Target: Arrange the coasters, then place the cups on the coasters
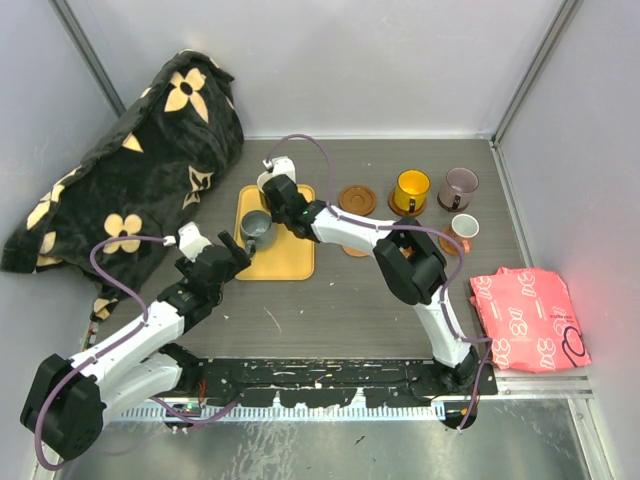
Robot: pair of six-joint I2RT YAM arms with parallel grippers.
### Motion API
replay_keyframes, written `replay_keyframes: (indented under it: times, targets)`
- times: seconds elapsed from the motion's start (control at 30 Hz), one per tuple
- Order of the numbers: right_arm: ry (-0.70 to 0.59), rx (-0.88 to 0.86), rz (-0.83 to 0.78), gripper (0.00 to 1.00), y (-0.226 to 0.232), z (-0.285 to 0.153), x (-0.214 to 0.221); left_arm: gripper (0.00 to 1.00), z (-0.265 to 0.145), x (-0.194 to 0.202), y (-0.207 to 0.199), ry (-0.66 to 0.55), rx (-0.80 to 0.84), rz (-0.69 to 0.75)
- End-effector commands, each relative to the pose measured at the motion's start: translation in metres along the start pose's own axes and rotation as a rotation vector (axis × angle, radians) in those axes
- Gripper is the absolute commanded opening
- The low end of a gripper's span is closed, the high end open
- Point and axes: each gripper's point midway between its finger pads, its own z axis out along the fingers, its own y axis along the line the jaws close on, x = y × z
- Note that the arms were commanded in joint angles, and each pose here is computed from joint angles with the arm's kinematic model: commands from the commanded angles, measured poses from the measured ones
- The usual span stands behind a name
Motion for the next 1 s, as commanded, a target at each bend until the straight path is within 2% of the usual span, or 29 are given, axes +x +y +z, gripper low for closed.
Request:
replay_keyframes:
  times: [0.0,0.43,0.83,0.97]
  targets:
    - [-0.142,-0.016,0.045,0.01,-0.001,-0.041,-0.069,0.98,-0.001,-0.017,-0.015,-0.042,0.037,-0.050]
    - [-0.073,0.015,0.016,0.01,-0.021,-0.068,-0.046,0.98,0.000,-0.015,-0.016,-0.036,0.041,-0.051]
    - [-0.025,0.049,0.012,0.19,-0.026,-0.054,-0.022,0.98,-0.001,-0.016,-0.016,-0.039,0.038,-0.049]
    - [-0.027,0.060,0.014,0.22,-0.028,-0.051,-0.021,0.98,-0.001,-0.017,-0.016,-0.040,0.041,-0.051]
